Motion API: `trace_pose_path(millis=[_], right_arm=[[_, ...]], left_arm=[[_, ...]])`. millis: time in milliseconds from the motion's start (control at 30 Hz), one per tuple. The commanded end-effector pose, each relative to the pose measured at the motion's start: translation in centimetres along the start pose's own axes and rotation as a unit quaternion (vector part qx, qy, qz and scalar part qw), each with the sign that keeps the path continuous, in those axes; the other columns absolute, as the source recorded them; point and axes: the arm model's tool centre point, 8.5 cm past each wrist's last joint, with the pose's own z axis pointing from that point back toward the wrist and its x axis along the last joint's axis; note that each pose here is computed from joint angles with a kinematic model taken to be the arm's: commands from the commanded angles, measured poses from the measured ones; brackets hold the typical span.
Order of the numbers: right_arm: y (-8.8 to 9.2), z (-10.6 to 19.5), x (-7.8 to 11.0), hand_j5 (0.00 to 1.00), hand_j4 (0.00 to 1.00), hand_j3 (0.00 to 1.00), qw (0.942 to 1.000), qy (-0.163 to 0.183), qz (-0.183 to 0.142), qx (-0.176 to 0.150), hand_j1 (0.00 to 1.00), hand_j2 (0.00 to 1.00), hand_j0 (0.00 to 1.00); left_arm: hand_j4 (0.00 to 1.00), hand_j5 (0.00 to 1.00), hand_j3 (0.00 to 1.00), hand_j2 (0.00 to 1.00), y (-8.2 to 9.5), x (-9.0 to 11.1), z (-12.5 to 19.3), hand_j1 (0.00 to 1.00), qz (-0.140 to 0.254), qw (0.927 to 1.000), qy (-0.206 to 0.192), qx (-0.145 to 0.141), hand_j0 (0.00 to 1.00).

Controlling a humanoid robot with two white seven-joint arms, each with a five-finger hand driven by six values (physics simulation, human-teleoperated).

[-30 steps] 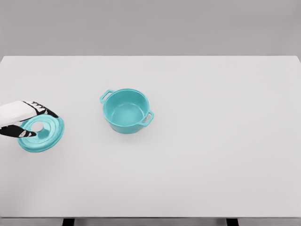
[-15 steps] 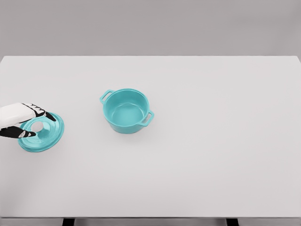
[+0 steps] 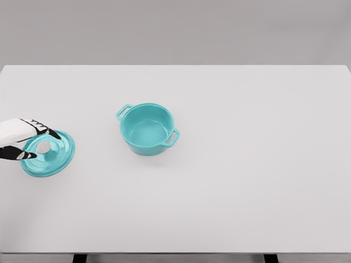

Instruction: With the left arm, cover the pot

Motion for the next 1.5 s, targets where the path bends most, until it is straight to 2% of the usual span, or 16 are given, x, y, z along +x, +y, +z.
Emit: trace_pose_path(millis=[0, 933, 1200, 1467], right_arm=[[0.0, 0.0, 0.1, 1.0, 1.0, 1.0, 1.0, -0.001, 0.0, 0.0, 1.0, 1.0, 1.0], [0.0, 0.0, 0.0, 1.0, 1.0, 1.0, 1.0, 0.0, 0.0, 0.0, 1.0, 1.0, 1.0], [0.0, 0.0, 0.0, 1.0, 1.0, 1.0, 1.0, 0.001, 0.0, 0.0, 1.0, 1.0, 1.0], [0.0, 0.0, 0.0, 1.0, 1.0, 1.0, 1.0, 0.001, 0.0, 0.0, 1.0, 1.0, 1.0]], left_arm=[[0.76, 0.76, 0.76, 0.76, -0.2, -0.3, 0.1, 0.76, 0.006, 1.0, 0.004, 0.001, 0.76], [0.74, 0.74, 0.74, 0.74, -1.9, -1.1, -0.6, 0.74, 0.037, 0.9993, 0.011, -0.001, 0.74], [0.67, 0.67, 0.67, 0.67, -2.0, -1.0, -0.8, 0.67, 0.039, 0.9992, 0.009, 0.001, 0.67], [0.66, 0.66, 0.66, 0.66, -2.4, -1.4, -0.8, 0.66, 0.047, 0.9988, 0.014, -0.001, 0.66]])
